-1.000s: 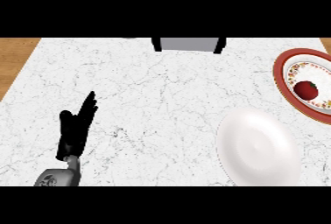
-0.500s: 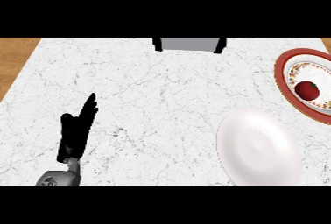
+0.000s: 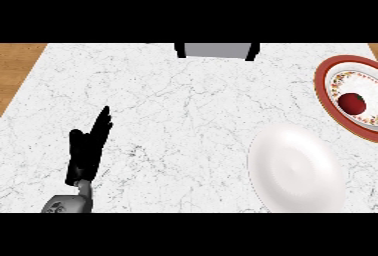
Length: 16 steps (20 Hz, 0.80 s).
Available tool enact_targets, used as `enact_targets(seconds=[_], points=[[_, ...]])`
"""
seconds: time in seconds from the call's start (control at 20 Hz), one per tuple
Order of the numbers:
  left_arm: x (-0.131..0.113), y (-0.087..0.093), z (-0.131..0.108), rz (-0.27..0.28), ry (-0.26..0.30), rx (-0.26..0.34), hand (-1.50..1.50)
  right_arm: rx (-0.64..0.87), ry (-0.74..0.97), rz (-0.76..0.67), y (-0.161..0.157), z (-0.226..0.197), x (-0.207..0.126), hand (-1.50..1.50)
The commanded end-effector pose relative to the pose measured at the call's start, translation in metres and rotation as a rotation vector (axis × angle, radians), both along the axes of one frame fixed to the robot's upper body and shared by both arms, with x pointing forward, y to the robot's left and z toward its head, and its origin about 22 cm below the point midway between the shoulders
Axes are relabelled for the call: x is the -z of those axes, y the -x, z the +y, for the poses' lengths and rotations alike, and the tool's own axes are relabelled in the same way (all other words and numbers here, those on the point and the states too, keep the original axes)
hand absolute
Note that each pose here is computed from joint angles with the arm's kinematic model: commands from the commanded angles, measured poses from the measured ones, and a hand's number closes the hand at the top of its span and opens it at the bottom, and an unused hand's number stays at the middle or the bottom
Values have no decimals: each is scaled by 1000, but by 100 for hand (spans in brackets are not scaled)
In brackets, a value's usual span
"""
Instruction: Pick the tomato from the plate and place it in the plate
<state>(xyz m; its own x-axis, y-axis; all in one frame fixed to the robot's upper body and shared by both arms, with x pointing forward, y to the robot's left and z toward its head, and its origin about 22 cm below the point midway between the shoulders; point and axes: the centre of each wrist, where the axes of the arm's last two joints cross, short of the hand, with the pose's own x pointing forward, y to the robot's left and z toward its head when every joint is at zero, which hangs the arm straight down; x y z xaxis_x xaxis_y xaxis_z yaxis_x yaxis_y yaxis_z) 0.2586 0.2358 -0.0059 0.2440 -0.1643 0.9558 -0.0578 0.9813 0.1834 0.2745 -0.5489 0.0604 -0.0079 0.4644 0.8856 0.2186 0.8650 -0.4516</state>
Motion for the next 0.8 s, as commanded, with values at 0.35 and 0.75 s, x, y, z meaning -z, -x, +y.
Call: enact_targets(seconds=[0.35, 0.75], points=[[-4, -7, 2, -16, -22, 0, 0, 68, -15, -33, 22, -18, -5, -150], [-3, -4, -2, -13, 0, 5, 0, 188, 12, -42, 32, -21, 2, -150]])
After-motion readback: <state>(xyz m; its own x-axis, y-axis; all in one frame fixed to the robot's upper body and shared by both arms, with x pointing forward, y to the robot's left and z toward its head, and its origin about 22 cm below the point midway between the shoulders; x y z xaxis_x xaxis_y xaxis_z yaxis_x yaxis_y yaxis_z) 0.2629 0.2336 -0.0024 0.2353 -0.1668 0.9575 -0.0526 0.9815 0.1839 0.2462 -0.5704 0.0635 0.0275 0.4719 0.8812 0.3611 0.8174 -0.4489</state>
